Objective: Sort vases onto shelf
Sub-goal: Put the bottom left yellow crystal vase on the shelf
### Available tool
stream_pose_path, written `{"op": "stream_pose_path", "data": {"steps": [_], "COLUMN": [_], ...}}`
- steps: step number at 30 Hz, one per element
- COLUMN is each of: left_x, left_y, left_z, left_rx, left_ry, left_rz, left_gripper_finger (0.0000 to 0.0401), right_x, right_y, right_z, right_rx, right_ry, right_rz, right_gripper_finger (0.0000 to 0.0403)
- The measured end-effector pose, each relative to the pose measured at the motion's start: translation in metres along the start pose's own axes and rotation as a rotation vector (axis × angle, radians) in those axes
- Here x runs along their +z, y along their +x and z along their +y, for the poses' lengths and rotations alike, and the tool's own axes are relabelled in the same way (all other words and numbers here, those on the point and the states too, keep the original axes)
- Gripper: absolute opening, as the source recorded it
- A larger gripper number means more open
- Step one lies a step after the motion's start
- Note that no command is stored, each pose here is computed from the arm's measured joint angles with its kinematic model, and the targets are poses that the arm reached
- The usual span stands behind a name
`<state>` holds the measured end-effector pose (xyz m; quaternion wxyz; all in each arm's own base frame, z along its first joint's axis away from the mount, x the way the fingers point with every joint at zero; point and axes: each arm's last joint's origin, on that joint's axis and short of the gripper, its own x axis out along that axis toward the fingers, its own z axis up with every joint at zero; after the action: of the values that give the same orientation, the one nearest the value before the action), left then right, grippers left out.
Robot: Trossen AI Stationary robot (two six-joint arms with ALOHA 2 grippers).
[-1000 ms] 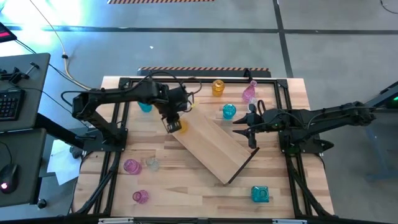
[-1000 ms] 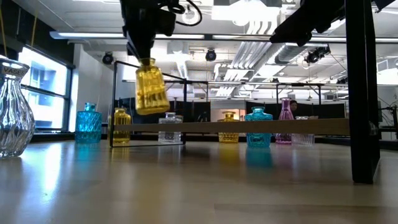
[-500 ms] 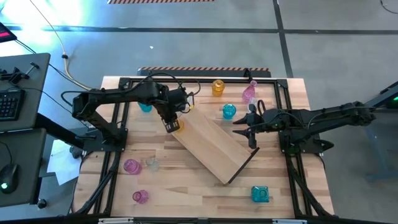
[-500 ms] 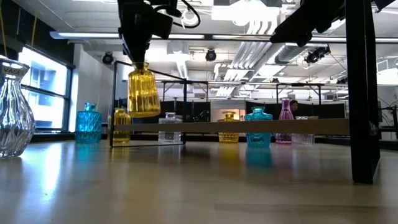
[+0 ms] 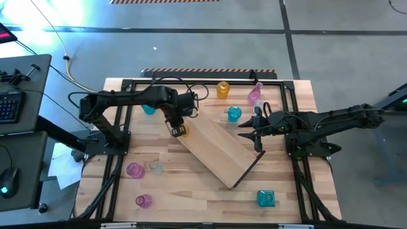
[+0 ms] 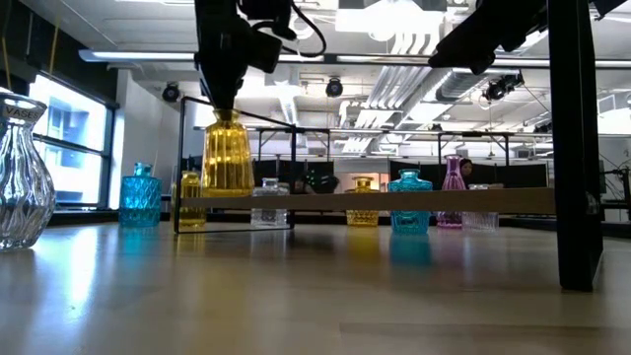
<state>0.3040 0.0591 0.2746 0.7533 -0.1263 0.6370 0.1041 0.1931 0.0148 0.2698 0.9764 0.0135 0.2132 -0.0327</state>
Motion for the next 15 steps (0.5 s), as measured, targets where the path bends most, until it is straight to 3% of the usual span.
{"op": "stream_pose_path", "data": {"steps": [6,15], "left_x": [-0.0015,-0.0023], "left_y": [-0.0021,-0.0021], "left_z": [0.0001,0.0001], "left_rx": [0.0,0.004], "left_ry": [0.008,0.009], "left_rz": [-0.008,-0.01], "left_gripper_finger": [0.0014,0.0068], "right_x": [-0.0001,-0.0001], "right_y": [0.0,0.0], "right_z": [0.0,0.0], "right_rx": [0.001,0.001], "right_ry": [-0.002,-0.003], "right_rz": [0.001,0.001], "right_gripper_finger": [0.0156,0.0156]}}
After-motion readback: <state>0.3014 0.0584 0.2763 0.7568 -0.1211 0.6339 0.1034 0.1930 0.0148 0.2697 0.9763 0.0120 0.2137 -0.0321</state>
